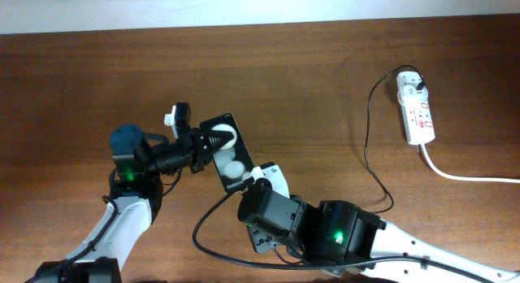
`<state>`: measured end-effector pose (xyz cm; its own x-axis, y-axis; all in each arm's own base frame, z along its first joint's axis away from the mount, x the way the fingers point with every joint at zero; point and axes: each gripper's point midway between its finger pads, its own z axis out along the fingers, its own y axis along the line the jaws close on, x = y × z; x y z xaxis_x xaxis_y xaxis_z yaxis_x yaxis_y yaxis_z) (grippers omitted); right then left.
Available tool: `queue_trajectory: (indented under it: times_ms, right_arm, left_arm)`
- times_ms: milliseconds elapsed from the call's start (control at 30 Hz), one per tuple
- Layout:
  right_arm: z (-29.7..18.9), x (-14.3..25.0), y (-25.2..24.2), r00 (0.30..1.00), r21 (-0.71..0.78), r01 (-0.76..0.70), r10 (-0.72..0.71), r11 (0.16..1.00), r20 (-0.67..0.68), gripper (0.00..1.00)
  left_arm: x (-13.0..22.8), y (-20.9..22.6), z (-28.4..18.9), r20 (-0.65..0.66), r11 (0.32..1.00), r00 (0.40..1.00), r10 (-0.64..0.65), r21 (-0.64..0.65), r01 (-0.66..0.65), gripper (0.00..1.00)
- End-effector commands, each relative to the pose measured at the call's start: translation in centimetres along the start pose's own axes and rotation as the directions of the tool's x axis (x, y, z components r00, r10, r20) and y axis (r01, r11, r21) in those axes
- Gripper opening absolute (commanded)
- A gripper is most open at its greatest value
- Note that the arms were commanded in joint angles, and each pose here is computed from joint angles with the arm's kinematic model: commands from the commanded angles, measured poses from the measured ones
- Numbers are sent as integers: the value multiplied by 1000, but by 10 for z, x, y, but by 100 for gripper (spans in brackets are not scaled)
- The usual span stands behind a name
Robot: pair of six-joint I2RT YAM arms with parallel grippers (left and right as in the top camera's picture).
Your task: Plug charger to phone and switch on socket
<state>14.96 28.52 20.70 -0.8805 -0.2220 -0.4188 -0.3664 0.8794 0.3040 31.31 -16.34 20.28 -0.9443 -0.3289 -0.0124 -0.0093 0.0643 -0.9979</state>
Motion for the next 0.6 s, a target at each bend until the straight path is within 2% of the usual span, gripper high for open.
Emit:
queue_trajectory:
  times_ms: [0,567]
  right_arm:
    - [2,-2,-4,999,27,-33,33,999,20,4]
    - [-9,5,-6,999,8,-52,52,999,4,4]
  left_arm:
    - [1,-6,0,-17,999,999,45,11,-45,0]
    - [-4,-5,0,14,999,999,44,4,-44,0]
